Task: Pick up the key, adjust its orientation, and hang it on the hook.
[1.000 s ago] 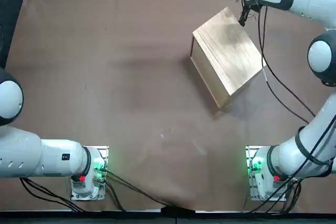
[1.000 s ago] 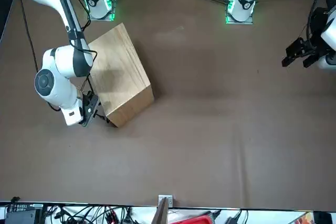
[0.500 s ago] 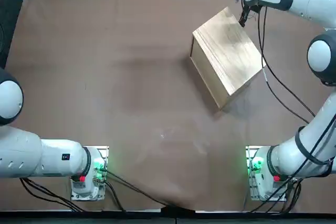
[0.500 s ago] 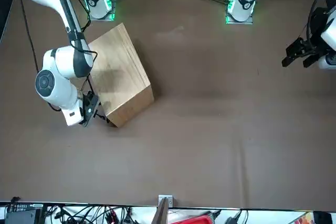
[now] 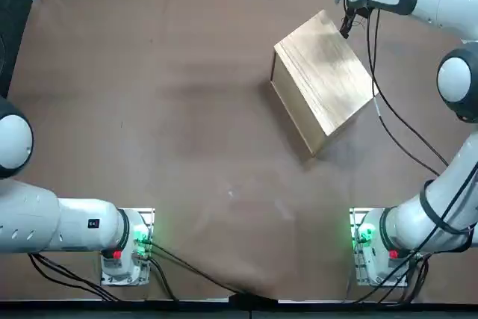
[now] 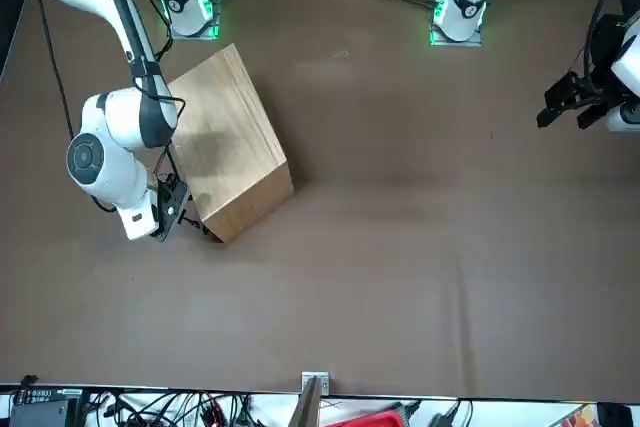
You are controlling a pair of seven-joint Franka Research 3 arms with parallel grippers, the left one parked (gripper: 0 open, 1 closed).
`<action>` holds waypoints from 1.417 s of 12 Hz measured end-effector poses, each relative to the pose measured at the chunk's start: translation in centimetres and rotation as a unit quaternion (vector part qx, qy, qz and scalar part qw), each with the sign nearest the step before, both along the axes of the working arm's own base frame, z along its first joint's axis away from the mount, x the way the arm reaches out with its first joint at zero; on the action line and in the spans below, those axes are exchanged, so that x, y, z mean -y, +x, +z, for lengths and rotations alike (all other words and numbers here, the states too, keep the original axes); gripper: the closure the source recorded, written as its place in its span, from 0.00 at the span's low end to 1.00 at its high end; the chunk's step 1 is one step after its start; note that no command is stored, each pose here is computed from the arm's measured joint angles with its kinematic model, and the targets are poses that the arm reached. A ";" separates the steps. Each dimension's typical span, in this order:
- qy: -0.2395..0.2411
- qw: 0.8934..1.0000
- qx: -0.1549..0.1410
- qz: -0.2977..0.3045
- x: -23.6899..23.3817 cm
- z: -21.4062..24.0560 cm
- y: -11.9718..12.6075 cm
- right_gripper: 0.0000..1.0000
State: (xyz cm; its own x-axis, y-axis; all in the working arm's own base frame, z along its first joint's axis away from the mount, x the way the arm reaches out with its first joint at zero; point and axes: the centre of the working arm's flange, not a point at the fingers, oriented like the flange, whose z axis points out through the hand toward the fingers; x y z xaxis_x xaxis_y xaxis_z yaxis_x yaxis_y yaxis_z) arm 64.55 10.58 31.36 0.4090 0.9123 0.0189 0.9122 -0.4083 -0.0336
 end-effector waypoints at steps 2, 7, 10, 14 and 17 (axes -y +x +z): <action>0.000 1.000 0.000 0.000 0.0 -0.1 0.0 0.96; 0.000 1.000 -0.004 0.000 0.0 -0.5 0.0 0.96; 0.000 1.000 -0.004 0.000 0.0 -0.5 0.0 0.96; 0.011 1.000 -0.006 -0.009 0.0 -0.5 0.0 0.73; 0.015 1.000 -0.005 -0.007 0.6 -0.4 0.2 0.38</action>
State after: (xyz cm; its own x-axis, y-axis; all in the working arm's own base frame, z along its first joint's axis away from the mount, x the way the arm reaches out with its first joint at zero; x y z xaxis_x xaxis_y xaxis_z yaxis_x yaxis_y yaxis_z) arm 64.70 10.02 31.00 0.4223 0.9054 0.0431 0.9059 -0.4200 -0.0548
